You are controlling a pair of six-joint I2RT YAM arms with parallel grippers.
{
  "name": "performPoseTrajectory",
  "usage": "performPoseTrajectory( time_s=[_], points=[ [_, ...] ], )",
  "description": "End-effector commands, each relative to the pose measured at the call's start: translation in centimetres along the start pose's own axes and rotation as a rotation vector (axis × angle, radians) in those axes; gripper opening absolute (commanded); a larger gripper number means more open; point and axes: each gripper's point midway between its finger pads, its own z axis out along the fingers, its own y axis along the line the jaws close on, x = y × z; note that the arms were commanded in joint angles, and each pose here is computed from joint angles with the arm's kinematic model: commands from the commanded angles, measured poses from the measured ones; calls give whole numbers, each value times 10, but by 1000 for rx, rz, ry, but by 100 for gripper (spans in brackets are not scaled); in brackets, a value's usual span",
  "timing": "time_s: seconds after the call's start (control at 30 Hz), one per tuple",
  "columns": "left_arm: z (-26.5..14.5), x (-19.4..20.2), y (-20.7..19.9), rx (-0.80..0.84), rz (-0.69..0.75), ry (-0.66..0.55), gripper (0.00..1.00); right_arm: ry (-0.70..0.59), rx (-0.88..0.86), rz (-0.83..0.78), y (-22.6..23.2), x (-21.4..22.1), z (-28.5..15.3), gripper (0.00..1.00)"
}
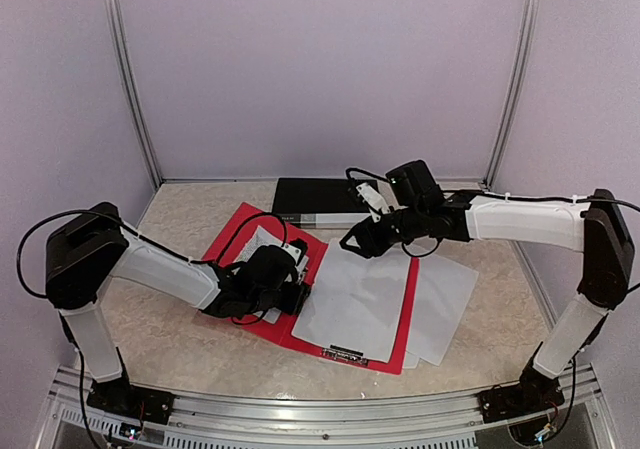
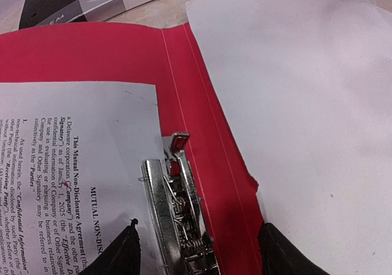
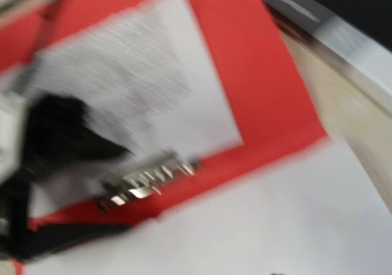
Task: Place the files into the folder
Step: Close the folder with files at the center of the board.
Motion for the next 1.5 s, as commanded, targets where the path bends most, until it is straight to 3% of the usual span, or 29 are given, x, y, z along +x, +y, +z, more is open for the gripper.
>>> performPoseTrajectory(
  time_s=[0.0, 0.23, 0.3, 0.37, 0.43, 0.5, 0.67, 0.8, 1.1, 1.3, 1.47],
  points=[
    [-21, -15, 9, -60, -15, 4, 69, 84, 266, 162, -42, 44, -21, 50],
    [-72, -57, 30, -104, -78, -34, 97, 157, 413, 321, -79, 107, -33, 61],
    [-89, -68, 40, -107, -116, -38, 99, 149, 425, 359, -87, 114, -35, 67],
    [-102, -70, 59, -115, -183, -4, 99, 146, 445, 397, -96, 123, -39, 81],
    [-115, -67, 88, -118, -293, 39, 99, 141, 458, 429, -103, 132, -42, 93],
    [-124, -62, 110, -95, -399, 68, 99, 125, 456, 458, -108, 136, -45, 99],
    [-128, -42, 156, -69, -596, 111, 99, 100, 464, 536, -122, 145, -51, 99],
    [-115, -29, 168, -10, -696, 174, 99, 69, 418, 609, -126, 151, -50, 99],
    [-80, -9, 152, 199, -852, 262, 98, 33, 302, 686, -121, 160, -30, 94],
    [-76, -5, 132, 329, -913, 288, 87, 24, 242, 716, -113, 162, -24, 87],
    [-86, -6, 131, 331, -928, 264, 81, -12, 200, 708, -108, 148, -27, 81]
  ],
)
